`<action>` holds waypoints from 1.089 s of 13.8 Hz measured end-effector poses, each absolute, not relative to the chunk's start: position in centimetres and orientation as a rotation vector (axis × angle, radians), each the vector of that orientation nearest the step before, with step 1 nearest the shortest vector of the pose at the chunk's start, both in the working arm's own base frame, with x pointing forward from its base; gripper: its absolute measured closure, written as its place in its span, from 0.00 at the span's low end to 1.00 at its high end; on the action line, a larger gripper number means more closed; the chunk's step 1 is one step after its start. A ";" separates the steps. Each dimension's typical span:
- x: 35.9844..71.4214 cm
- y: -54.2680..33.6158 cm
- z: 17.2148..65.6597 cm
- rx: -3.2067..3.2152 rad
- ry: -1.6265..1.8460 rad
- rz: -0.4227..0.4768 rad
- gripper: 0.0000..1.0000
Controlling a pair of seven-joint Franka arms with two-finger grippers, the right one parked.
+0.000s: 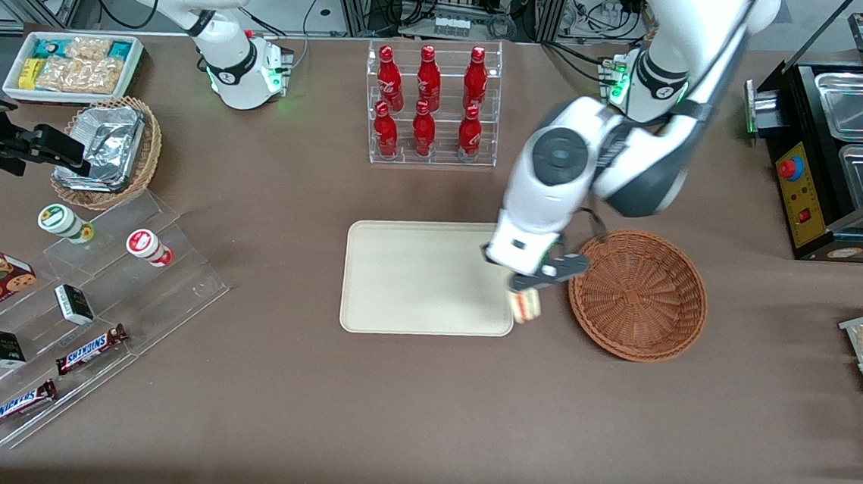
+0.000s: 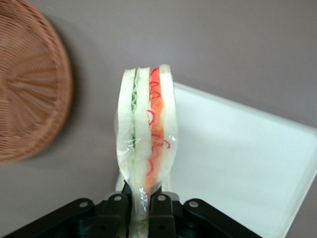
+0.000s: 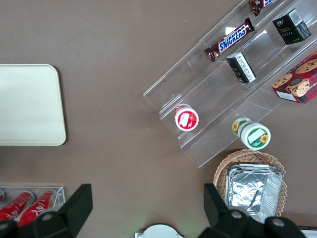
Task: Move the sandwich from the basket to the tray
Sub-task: 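Lift the sandwich and carry it with the left gripper over the tray, then lower the sandwich onto the tray, open the left gripper, withdraw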
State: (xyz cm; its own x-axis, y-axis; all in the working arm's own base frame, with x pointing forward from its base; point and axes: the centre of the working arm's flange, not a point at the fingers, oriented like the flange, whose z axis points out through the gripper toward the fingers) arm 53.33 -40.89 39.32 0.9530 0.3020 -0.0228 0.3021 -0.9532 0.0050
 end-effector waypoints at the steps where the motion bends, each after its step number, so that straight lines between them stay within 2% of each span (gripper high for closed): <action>1: 52.3 -43.4 38.2 3.106 0.420 -0.049 0.85; 5: 49.6 -51.4 32.1 3.110 0.250 -0.079 0.85; 8: 49.9 -52.8 28.6 3.095 0.144 -0.035 0.85; 15: 48.5 -54.2 23.7 3.135 0.035 -0.039 0.85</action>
State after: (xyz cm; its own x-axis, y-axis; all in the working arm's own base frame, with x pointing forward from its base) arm 48.50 -54.15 23.70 0.9994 0.0219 -0.0249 0.0221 -0.9997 0.0057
